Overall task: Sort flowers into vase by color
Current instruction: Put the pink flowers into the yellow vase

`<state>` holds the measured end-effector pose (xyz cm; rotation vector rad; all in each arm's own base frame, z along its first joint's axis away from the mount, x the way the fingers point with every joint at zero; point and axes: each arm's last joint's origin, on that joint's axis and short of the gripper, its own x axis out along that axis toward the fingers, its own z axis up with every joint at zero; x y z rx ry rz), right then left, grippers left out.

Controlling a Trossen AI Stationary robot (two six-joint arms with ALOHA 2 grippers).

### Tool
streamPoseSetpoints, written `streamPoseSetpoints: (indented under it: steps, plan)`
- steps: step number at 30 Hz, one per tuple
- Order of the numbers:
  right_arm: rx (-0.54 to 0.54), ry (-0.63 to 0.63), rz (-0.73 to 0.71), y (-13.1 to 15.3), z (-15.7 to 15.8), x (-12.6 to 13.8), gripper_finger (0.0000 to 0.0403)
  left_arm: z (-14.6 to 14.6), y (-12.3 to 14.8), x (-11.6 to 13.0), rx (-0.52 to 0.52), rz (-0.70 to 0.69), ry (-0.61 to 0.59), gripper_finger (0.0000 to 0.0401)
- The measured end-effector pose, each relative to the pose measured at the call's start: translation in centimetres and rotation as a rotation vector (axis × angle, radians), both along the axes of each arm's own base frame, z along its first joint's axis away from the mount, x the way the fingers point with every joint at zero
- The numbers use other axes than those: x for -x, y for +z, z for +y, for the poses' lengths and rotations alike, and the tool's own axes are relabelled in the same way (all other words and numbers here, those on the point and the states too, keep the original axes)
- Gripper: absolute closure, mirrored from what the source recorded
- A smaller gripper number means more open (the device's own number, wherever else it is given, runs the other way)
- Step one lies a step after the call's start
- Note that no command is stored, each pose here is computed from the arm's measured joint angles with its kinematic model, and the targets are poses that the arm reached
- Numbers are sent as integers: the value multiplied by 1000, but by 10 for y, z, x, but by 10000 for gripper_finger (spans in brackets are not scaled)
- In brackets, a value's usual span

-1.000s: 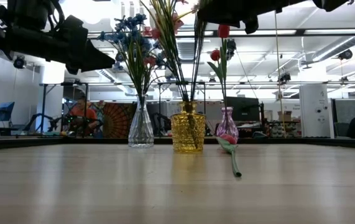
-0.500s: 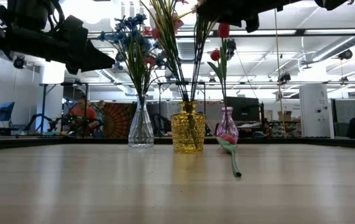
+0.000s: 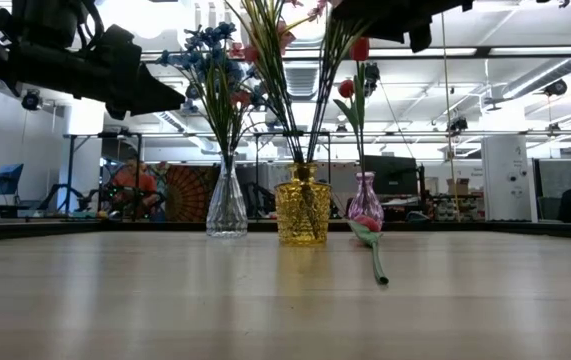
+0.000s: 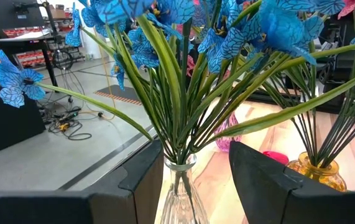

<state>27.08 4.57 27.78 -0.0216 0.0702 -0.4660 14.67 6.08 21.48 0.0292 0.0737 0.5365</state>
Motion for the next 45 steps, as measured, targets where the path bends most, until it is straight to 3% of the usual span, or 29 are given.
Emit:
streamPoseSetpoints:
  steps: [17,28,45]
  plan:
    - [-61,28,-31,21,3,28,197,0,0,0,0,0,0,234]
    - [-82,24,-5,14,5,23,195,0,0,0,0,0,0,234]
    - [-101,25,-21,15,5,24,109,0,0,0,0,0,1,234]
